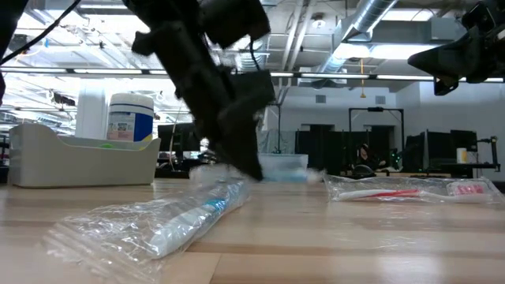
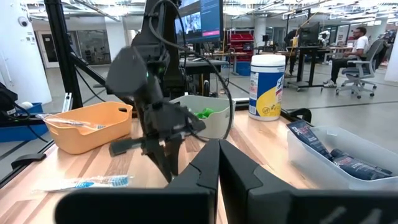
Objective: Pick & Place Travel size toiletries
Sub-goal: Put the blue toothbrush into the orange bin
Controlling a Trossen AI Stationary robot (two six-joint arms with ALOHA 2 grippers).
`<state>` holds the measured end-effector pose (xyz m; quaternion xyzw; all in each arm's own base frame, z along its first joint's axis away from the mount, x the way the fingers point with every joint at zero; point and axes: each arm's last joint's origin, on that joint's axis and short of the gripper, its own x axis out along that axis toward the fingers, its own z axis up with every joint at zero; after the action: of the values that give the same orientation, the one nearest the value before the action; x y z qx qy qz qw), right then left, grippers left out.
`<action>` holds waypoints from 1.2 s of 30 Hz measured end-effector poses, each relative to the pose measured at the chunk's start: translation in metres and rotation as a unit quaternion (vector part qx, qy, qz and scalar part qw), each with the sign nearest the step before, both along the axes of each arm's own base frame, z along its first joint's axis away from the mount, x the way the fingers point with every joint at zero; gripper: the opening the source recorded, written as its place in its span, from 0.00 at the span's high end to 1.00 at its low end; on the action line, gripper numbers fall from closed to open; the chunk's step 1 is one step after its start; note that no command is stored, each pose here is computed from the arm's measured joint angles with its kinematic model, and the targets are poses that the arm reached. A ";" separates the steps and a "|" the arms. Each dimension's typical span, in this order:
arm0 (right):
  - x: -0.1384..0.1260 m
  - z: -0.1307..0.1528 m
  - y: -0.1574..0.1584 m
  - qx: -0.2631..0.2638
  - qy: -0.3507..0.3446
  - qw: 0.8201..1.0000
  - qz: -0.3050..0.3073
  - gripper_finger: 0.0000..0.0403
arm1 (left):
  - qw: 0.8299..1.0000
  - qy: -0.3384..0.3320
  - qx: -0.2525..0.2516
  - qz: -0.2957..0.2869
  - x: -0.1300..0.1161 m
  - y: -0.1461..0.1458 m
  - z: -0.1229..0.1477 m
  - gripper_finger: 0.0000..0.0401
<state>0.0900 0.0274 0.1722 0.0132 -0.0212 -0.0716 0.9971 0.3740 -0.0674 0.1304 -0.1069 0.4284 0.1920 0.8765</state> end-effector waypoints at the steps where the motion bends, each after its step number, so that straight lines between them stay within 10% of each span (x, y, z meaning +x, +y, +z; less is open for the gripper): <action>1: 0.000 0.000 0.000 0.000 0.000 1.000 0.000 1.00 | 1.000 -0.008 0.001 -0.003 0.000 0.000 0.006 0.98; 19: 0.000 0.000 0.000 0.000 0.000 1.000 0.000 1.00 | 0.980 -0.126 0.015 -0.152 -0.034 -0.005 0.121 0.98; 28: 0.000 0.000 0.000 0.000 0.000 1.000 0.000 1.00 | 0.908 -0.133 -0.057 -0.392 -0.086 -0.049 0.164 0.97; 36: 0.000 0.000 0.000 0.001 -0.001 1.000 0.000 1.00 | 0.861 0.002 -0.069 -0.504 -0.150 -0.099 0.159 0.96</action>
<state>0.0900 0.0274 0.1722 0.0139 -0.0223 -0.0714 0.9971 0.2240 -0.1663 0.2891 0.0639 0.4376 -0.3056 0.8432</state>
